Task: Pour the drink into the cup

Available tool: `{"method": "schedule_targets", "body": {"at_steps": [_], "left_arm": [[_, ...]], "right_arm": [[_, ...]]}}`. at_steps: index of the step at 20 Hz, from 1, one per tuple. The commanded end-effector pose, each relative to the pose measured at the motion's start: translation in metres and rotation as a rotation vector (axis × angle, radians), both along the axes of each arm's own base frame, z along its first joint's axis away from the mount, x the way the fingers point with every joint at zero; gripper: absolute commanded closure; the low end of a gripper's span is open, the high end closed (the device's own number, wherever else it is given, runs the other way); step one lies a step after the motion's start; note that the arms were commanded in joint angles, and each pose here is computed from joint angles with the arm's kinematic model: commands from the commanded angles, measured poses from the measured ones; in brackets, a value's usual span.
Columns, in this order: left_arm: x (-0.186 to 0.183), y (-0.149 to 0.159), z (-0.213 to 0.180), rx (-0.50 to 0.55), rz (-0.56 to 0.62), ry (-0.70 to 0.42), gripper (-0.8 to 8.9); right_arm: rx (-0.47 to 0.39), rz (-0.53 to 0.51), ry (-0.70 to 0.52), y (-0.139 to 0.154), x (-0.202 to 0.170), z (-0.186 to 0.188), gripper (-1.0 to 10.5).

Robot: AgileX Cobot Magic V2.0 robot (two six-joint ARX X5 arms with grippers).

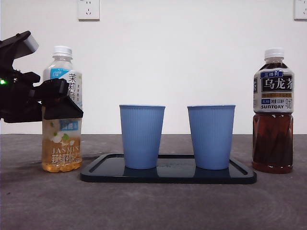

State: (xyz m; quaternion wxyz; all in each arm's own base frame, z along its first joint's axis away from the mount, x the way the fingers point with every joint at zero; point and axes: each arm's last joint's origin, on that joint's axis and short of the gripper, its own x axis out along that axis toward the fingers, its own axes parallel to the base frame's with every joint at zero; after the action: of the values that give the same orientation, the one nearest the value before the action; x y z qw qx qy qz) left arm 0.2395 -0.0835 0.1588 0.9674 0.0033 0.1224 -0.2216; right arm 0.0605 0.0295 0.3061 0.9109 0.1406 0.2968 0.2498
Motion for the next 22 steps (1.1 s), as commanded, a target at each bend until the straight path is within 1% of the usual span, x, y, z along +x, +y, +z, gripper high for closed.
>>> {"method": "schedule_targets", "body": {"at_steps": [1, 3, 4, 5, 7, 10, 15, 17, 18, 20, 22], "left_arm": [[0.001, -0.004, 0.014, -0.010, -0.021, -0.086, 5.66], [-0.003, -0.006, 0.026, -0.009, -0.027, -0.088, 5.64], [-0.005, -0.007, 0.034, 0.001, -0.021, -0.068, 5.63], [-0.006, -0.009, 0.042, 0.022, -0.019, -0.031, 5.64], [-0.008, -0.013, 0.061, 0.100, -0.019, 0.068, 5.64], [-0.008, -0.020, 0.082, 0.297, 0.005, 0.204, 5.64], [-0.005, -0.040, 0.096, 0.649, 0.026, 0.299, 5.65], [-0.003, -0.050, 0.098, 0.787, 0.076, 0.323, 5.66], [-0.001, -0.056, 0.100, 0.838, 0.097, 0.334, 5.66], [0.003, -0.069, 0.103, 0.905, 0.084, 0.349, 5.66], [0.007, -0.080, 0.107, 0.974, 0.091, 0.339, 5.66]], "right_arm": [[0.020, -0.005, -0.029, 0.000, 0.000, 0.007, 5.0], [0.020, -0.004, -0.028, 0.000, 0.000, 0.007, 5.0], [0.020, -0.004, -0.029, 0.000, 0.000, 0.007, 5.0], [0.020, -0.004, -0.029, 0.000, 0.000, 0.007, 5.0], [0.016, -0.001, -0.037, 0.000, 0.000, 0.007, 5.0], [0.007, 0.004, -0.045, 0.000, 0.000, 0.008, 5.0], [-0.012, 0.015, -0.060, 0.000, 0.000, 0.008, 5.0], [-0.026, 0.021, -0.070, 0.000, 0.000, 0.008, 5.0], [-0.039, 0.012, -0.076, 0.000, 0.000, 0.008, 5.0], [-0.060, -0.003, -0.086, -0.001, 0.000, 0.007, 5.0], [-0.072, -0.019, -0.091, -0.001, 0.001, 0.007, 5.0]]}}
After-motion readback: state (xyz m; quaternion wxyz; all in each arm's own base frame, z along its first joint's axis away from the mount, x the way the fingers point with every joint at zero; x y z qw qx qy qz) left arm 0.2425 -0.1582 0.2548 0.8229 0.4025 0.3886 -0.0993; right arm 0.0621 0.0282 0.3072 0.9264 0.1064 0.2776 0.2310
